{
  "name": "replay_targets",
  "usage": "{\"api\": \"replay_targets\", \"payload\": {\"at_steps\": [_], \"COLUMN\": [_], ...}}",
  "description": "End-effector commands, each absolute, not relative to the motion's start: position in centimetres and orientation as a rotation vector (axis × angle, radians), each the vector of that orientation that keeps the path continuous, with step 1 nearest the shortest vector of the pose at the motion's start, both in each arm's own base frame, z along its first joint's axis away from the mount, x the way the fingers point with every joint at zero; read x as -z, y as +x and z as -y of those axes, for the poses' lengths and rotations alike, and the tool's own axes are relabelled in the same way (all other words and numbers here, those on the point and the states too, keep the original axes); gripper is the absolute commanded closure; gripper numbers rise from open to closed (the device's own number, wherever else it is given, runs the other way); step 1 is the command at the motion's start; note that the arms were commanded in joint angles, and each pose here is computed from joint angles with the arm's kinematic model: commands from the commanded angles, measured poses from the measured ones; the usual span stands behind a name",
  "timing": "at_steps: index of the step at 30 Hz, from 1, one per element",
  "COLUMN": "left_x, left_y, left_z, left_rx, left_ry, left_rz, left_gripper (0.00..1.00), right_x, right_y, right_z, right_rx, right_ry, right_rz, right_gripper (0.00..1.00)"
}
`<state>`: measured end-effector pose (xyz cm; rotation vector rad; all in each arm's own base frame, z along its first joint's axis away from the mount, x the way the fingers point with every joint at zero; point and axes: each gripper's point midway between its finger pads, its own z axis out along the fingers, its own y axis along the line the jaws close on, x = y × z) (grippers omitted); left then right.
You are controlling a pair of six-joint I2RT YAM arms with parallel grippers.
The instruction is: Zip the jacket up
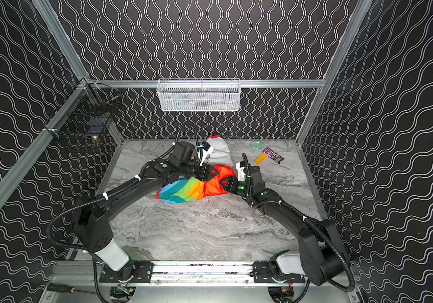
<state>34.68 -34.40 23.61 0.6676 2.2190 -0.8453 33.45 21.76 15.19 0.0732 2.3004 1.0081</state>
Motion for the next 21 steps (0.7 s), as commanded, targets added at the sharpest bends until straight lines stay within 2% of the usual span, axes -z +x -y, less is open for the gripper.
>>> {"api": "replay_targets", "payload": {"at_steps": [1, 4, 8, 15, 21], "left_x": [-23.0, -21.7, -19.4, -14.2, -11.0], "left_y": [35.1, 35.1, 34.5, 34.1, 35.0], "left_z": [32.2, 29.9, 27.4, 25.3, 26.0], "left_rx": [0.7, 0.568, 0.436, 0.278, 0.263], "left_ry": [0.627, 0.574, 0.543, 0.515, 0.509], "left_rz": [-2.248, -2.303, -2.361, -2.481, -2.538], "left_gripper": [0.42, 0.38, 0.35, 0.33, 0.32], "right_x": [-14.4, -13.4, -12.7, -12.9, -11.1], "right_y": [33.7, 33.2, 32.4, 31.5, 30.8], "right_z": [-20.9, -19.9, -18.6, -18.5, -21.2], "right_rx": [-0.943, -0.883, -0.816, -0.82, -0.826], "right_ry": [0.136, 0.169, 0.21, 0.196, 0.143], "right_rz": [-2.33, -2.363, -2.382, -2.395, -2.469], "right_gripper": [0.29, 0.18, 0.11, 0.07, 0.08]}}
